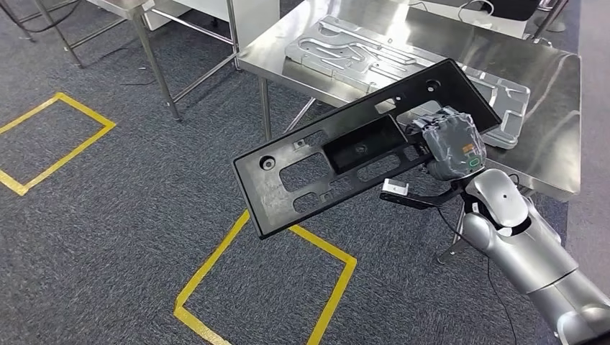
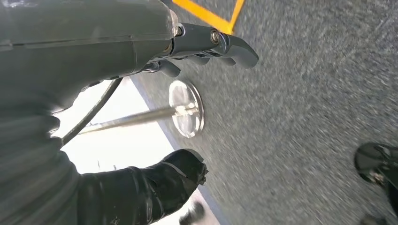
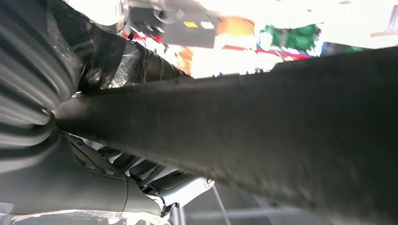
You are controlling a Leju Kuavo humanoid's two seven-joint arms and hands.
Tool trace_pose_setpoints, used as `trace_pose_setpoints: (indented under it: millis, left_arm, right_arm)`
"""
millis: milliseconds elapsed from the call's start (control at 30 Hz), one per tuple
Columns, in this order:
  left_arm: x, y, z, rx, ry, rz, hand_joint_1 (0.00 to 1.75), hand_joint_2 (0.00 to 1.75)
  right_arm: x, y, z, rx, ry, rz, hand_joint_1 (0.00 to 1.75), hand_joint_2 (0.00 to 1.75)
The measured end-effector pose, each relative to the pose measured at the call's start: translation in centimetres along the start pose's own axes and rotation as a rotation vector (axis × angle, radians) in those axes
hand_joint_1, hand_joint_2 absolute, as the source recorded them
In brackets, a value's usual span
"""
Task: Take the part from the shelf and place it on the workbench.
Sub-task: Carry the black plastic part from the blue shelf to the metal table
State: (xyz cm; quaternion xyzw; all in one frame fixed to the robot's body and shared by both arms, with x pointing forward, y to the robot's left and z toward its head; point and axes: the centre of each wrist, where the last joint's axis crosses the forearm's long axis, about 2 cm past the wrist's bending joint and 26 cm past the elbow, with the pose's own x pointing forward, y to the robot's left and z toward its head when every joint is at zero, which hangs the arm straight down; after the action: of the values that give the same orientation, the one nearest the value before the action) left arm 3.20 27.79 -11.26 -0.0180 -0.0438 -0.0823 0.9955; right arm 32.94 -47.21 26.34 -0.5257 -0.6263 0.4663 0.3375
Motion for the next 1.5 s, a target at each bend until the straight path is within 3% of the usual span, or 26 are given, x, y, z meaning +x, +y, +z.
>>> trace_pose_setpoints:
  millis: [167,367,1033,1500]
  left_arm:
    - [0.4,-1.2,0.0,-0.010,-0.001,-0.036,0.00,1.75]
    - [1.3,-1.6,0.0,-0.018,-0.005,-0.043,0.00,1.75]
    - [1.7,-1.9,0.0,-0.033,-0.026,-0.035,0.00,1.75]
    - [1.6,-1.8,0.0,-0.035,-0.029,-0.030,0.00,1.75]
  right_arm:
    - [-3.9,-2.5,2.6,0.001,0.049,0.012,1.75,1.75]
    - [-5.6,-4.4,3.3,0.010,0.086,0.056,1.75,1.75]
    - [-6.7,-5.8,2.4,-0.020,0.100,0.109,1.75,1.75]
    - [-7.0,-5.0,2.3,0.006,0.128,0.080,1.75,1.75]
